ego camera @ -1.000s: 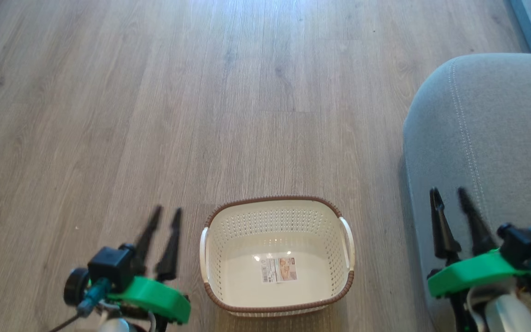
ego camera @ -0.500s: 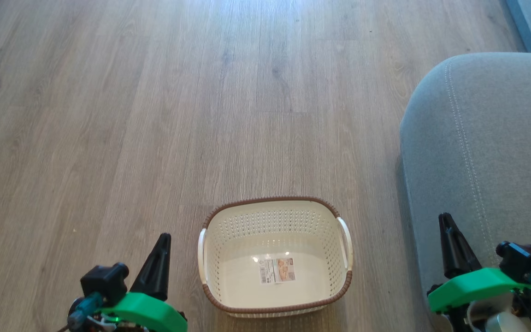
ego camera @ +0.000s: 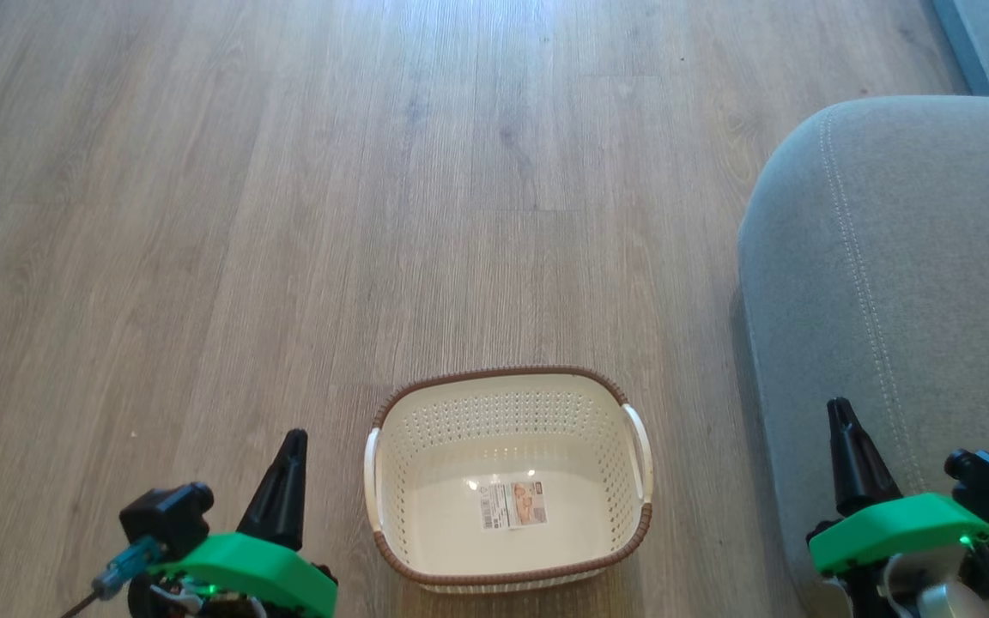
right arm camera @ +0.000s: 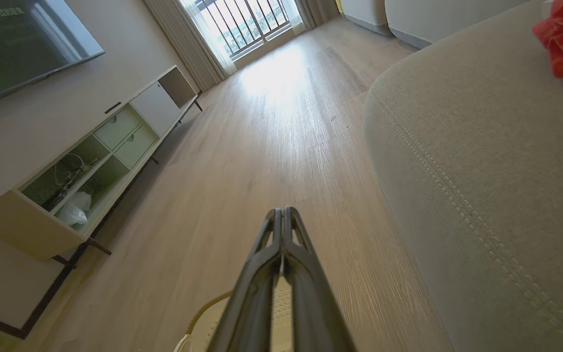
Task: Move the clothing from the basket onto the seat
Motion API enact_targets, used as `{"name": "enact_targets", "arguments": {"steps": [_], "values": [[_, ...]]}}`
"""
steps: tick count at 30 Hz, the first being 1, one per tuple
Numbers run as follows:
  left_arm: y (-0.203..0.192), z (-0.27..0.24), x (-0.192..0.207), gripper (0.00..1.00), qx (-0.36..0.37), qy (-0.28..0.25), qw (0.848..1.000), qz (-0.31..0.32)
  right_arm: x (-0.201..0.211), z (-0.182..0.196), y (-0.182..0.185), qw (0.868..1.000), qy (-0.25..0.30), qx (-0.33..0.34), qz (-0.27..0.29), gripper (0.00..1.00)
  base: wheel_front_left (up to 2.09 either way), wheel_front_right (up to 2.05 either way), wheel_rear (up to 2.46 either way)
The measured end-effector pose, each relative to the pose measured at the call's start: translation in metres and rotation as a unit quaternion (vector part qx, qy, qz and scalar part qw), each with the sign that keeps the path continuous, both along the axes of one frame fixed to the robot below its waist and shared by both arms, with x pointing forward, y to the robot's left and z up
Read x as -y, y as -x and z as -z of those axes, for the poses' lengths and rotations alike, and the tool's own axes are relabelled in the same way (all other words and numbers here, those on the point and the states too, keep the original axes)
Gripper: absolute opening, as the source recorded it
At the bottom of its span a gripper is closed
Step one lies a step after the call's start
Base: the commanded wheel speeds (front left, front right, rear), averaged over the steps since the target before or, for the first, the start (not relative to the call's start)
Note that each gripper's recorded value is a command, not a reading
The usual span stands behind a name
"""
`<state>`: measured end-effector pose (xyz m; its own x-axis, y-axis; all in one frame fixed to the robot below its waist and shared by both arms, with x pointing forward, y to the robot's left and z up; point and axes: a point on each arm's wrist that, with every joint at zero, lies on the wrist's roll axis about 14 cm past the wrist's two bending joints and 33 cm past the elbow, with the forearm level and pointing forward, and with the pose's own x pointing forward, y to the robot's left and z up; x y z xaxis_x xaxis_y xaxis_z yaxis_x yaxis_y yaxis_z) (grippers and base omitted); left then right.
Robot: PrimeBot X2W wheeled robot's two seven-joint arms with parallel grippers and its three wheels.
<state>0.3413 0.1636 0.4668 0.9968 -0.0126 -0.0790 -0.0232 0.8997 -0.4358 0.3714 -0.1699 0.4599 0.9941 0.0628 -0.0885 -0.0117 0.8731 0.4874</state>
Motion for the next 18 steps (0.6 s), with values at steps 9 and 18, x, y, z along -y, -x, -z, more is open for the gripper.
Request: {"name": "enact_targets", "arguments": {"steps": [9,18], "values": [[-0.0010,0.0034,-0.0051,0.00,-0.012,0.049,0.999,-0.011,0.0051,0.0019,0.0011,0.999,-0.046,-0.011,0.016,0.00,0.00,0.00,0.00],[-0.0023,0.0056,-0.0058,0.00,-0.021,0.100,0.995,-0.015,0.0084,0.0028,0.0017,0.995,-0.094,-0.019,0.029,0.00,0.00,0.00,0.00]]}}
